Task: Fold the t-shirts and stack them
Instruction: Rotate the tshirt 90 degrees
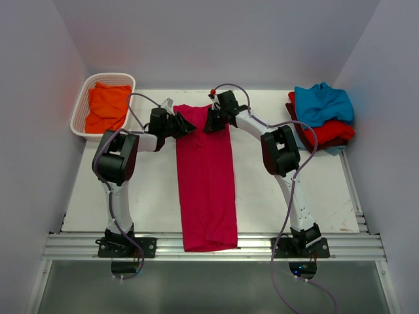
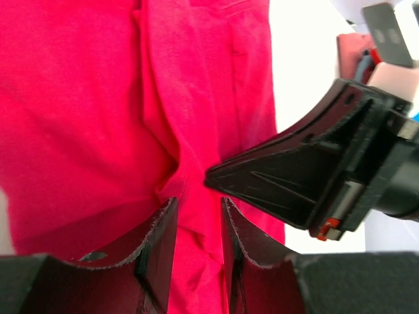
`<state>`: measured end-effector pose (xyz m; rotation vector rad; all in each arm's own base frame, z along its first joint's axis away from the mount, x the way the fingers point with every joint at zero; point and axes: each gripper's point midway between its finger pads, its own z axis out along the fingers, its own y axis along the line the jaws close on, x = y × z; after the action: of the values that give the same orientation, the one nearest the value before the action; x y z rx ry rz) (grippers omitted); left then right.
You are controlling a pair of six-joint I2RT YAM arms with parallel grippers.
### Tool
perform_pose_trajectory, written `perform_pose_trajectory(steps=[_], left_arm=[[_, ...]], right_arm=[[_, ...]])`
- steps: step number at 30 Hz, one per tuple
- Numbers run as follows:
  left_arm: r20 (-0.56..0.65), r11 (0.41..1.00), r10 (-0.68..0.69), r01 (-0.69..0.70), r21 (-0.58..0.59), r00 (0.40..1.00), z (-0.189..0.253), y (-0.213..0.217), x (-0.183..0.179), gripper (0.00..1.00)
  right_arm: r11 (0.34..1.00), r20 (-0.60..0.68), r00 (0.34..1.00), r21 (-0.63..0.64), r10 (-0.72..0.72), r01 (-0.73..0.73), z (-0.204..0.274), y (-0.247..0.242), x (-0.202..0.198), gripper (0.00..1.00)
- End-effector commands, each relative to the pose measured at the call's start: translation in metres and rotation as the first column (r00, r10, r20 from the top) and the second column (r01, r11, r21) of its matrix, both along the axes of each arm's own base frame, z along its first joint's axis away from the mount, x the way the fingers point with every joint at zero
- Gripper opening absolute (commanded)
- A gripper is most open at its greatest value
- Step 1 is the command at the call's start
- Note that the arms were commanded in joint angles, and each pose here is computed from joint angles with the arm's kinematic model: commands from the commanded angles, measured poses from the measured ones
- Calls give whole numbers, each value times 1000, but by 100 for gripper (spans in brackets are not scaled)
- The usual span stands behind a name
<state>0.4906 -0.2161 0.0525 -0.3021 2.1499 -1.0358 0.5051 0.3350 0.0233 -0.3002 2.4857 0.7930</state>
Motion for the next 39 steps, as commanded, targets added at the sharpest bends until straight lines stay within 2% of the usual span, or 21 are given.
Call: perform_pose_trajectory(steps=[1,8,19,22,23,26,34,39], left_arm=[[29,998,29,-30,58,999,6,5,10,36],[-5,995,36,-35,88,999,-4,4,14,36],[38,998,6,-8,62,999,-11,-3,23,34],[38,999,-4,2,45,999,-12,-7,22,20],[35,999,-4,2,42,999,-12,-7,22,11],[50,999,-8,6,37,999,-4,-8,22,0],[122,999,-22,17,38,992,49,-14,26,0],[53,995,-9,4,98,999,57,-14,22,0]], right_arm=[[995,-47,998,-86,-51,47,-21,-29,-4,0],[995,-48,997,-87,-53,48,-22,-30,-4,0],[995,-53,997,-87,-54,49,-23,-32,-5,0],[995,-54,997,-85,-56,51,-23,-33,-4,0],[995,-55,997,-84,-57,52,-24,-34,-4,0],[995,-50,997,-82,-57,52,-21,-34,-3,0],[996,-45,998,-76,-52,49,-17,-33,-3,0],[996,-43,998,-72,-53,50,-16,-34,-2,0]])
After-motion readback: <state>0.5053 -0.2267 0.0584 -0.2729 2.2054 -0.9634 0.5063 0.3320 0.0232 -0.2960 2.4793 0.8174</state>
